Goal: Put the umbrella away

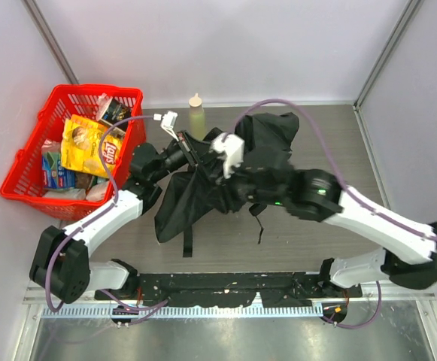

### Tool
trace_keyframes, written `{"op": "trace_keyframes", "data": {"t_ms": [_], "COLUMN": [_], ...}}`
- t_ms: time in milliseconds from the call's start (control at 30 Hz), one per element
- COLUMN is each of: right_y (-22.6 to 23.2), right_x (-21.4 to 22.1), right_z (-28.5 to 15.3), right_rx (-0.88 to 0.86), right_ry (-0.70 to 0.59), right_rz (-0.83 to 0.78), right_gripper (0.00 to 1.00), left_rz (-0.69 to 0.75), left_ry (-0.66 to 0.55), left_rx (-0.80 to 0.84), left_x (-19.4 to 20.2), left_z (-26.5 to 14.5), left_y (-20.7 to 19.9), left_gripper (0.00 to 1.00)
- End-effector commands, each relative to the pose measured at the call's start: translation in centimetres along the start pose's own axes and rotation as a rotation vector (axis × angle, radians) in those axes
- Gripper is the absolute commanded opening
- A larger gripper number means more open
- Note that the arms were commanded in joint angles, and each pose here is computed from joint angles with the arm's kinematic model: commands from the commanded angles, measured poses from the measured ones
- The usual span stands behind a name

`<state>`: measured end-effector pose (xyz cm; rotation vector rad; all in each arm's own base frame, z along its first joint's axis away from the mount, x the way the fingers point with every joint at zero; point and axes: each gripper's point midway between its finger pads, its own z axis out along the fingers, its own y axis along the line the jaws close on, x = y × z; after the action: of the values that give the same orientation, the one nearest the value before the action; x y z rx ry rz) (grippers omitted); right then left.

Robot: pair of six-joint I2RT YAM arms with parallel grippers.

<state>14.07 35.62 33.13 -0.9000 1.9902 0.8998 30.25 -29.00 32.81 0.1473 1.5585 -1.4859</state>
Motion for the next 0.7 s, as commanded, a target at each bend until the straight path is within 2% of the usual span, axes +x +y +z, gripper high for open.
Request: {"op": "trace_keyframes", "data": {"t_ms": [0, 133, 233, 333, 400, 500, 533, 567, 667], "right_y": [-4.6, -9.0, -11.2, -10.0, -8.9, -6.9, -6.3, -4.9, -4.8], "right_x": [-6.3, -7.5, -6.6, -5.4, -5.6, -7.7, -7.9, -8.5, -6.9], "right_z": [-10.1, -15.3, -16.1, -13.0, -11.8, -11.2, -10.6, -9.9, -5.1], "right_rx": [0.284, 0.522, 0.627, 0.520, 0.454, 0.356, 0.318, 0.242, 0.253], "right_ry": [-0.288, -0.420, -0.395, -0.301, -0.269, -0.340, -0.348, -0.374, -0.282], "right_rz": [-0.023, 0.011, 0.010, -0.058, -0.105, -0.064, -0.061, -0.044, -0.031], "right_gripper": [0.41, 0.46, 0.46, 0.52, 0.56, 0.65, 0.64, 0.64, 0.67], "left_rz": [0.099, 0.096, 0.066, 0.012, -0.045, -0.141, -0.170, -0.174, -0.198], "left_ry": [0.000, 0.019, 0.016, 0.020, 0.011, 0.017, 0.037, 0.043, 0.034], "left_rx": [0.119, 0.118, 0.068, -0.048, -0.206, -0.461, -0.568, -0.598, -0.609], "left_x": [-0.4, 0.0, -0.4, -0.9, -1.3, -0.9, -0.3, -0.3, -0.5], "left_z": [-0.5, -0.6, -0.6, -0.7, -1.2, -2.6, -3.6, -3.7, -3.7], "left_y": [-2.5, -2.2, -2.1, -1.0, 1.0, 4.5, 5.9, 6.3, 6.2], "left_gripper": [0.00, 0.00, 0.00, 0.00, 0.00, 0.00, 0.00, 0.00, 0.00]}}
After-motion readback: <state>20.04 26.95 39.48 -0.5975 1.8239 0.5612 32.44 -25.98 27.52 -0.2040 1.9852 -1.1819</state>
